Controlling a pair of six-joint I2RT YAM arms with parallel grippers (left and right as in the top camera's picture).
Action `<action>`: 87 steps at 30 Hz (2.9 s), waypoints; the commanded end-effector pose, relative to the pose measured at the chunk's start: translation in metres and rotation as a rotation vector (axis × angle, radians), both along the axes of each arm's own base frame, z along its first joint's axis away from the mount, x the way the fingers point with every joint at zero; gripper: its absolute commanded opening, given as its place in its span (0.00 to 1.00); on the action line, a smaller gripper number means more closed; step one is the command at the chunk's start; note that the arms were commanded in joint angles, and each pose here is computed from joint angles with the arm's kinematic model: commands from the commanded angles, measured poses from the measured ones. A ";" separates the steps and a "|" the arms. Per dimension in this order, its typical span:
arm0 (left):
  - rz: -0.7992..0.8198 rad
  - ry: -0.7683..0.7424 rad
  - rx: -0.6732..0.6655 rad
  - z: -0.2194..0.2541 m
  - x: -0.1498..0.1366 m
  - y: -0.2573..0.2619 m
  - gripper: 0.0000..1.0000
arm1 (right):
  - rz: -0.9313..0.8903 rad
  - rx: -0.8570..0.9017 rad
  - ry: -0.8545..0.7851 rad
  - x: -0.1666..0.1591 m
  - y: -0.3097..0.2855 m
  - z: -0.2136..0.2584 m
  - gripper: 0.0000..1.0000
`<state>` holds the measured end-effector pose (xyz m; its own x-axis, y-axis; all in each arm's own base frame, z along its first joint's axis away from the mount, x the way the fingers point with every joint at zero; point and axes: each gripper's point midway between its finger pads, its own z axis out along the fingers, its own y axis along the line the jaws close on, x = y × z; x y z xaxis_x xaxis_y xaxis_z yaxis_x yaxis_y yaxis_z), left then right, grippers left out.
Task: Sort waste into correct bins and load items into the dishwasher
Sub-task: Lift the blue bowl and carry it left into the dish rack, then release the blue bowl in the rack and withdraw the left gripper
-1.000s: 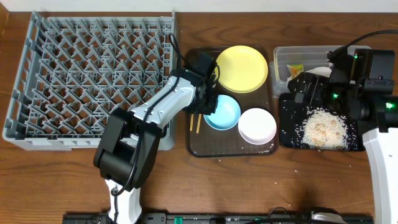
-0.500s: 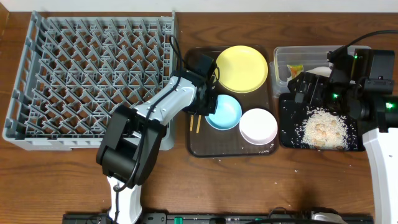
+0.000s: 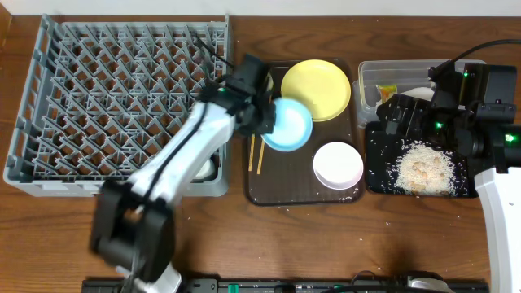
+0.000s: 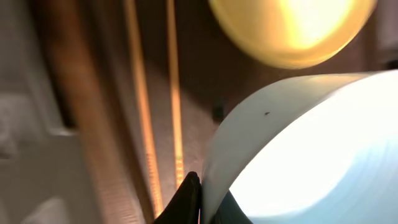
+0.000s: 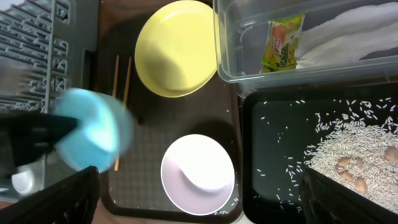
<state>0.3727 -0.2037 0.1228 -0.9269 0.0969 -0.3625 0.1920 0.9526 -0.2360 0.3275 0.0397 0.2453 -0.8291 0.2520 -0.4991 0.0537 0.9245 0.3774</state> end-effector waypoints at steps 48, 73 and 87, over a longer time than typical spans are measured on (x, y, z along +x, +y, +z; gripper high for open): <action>0.626 -0.612 1.270 0.051 -0.001 0.194 0.07 | -0.012 0.001 -0.023 0.002 -0.002 0.009 0.99; 0.409 -0.429 0.904 0.013 -0.005 0.132 0.45 | -0.012 0.001 -0.022 0.002 -0.002 0.009 0.99; 0.271 -0.397 0.408 0.063 -0.026 0.083 0.72 | -0.012 0.001 -0.023 0.002 -0.002 0.009 0.99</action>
